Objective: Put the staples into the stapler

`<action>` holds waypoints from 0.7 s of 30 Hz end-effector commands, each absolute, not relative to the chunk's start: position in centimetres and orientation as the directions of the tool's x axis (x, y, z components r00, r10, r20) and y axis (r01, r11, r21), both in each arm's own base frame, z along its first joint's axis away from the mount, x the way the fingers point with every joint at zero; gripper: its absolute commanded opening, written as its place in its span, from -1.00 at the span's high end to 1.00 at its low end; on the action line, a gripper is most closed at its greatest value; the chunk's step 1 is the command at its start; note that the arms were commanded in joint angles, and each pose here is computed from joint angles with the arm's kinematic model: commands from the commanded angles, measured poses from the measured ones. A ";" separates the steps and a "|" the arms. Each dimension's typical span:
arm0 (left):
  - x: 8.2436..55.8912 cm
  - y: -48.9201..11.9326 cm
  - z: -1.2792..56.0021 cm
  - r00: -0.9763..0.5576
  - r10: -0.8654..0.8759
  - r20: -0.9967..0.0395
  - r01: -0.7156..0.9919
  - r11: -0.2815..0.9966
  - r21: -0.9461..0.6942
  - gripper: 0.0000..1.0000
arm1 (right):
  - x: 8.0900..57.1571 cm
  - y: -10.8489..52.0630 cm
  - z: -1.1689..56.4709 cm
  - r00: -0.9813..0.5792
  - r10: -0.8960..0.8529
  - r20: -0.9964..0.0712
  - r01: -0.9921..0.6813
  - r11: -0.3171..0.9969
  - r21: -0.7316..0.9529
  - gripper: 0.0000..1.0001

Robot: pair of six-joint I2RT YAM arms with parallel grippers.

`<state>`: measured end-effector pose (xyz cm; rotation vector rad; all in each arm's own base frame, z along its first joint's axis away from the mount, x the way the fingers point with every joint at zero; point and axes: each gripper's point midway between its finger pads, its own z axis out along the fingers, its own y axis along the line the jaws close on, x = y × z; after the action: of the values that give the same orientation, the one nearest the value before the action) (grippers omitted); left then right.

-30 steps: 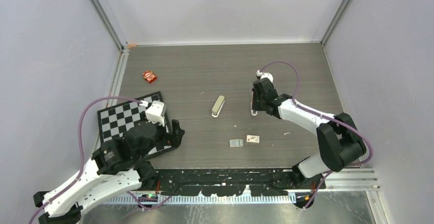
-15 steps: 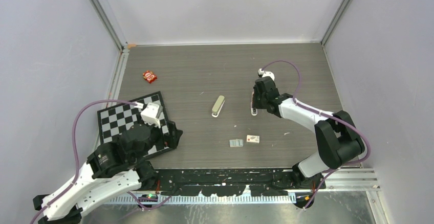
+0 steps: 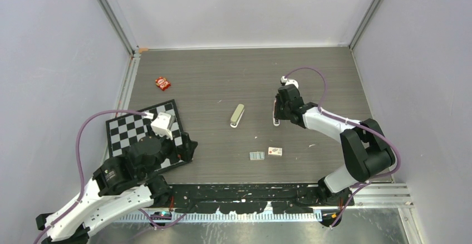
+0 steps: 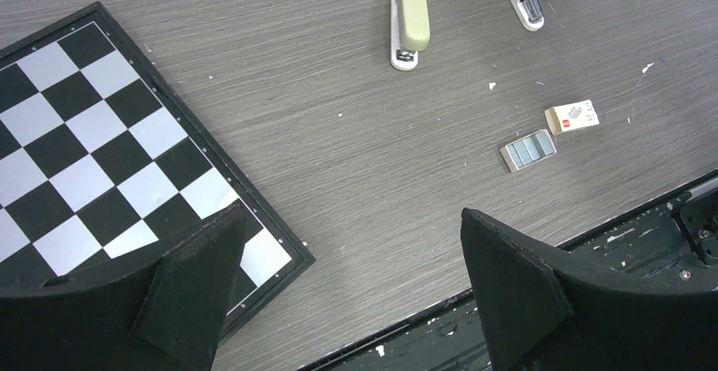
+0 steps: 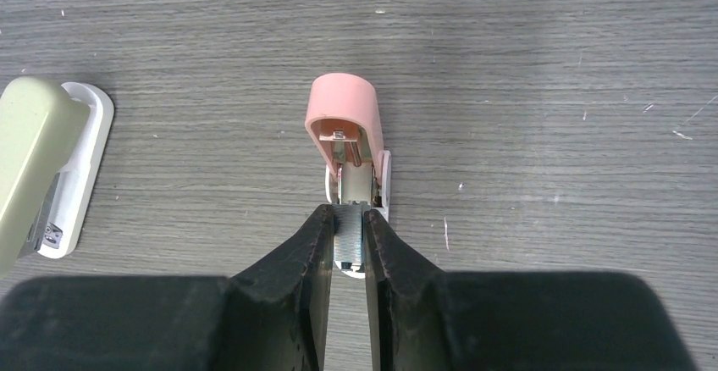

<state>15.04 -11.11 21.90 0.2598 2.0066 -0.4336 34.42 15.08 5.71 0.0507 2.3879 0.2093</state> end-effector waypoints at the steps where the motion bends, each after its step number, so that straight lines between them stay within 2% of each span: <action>1: 15.2 -10.8 22.1 -0.438 -0.004 -0.899 0.361 0.915 -0.180 -0.99 | 35.2 15.1 6.0 -0.718 0.118 -0.687 -0.010 0.984 0.179 0.51; 21: 15.2 -10.6 22.3 -0.431 -0.011 -0.902 0.354 0.918 -0.180 -0.99 | 34.9 15.3 5.4 -0.731 0.126 -0.670 -0.007 0.981 0.193 0.51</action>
<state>14.93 -10.91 21.97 0.2567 2.0019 -0.4366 34.34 15.01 5.21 0.0655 2.4027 0.2116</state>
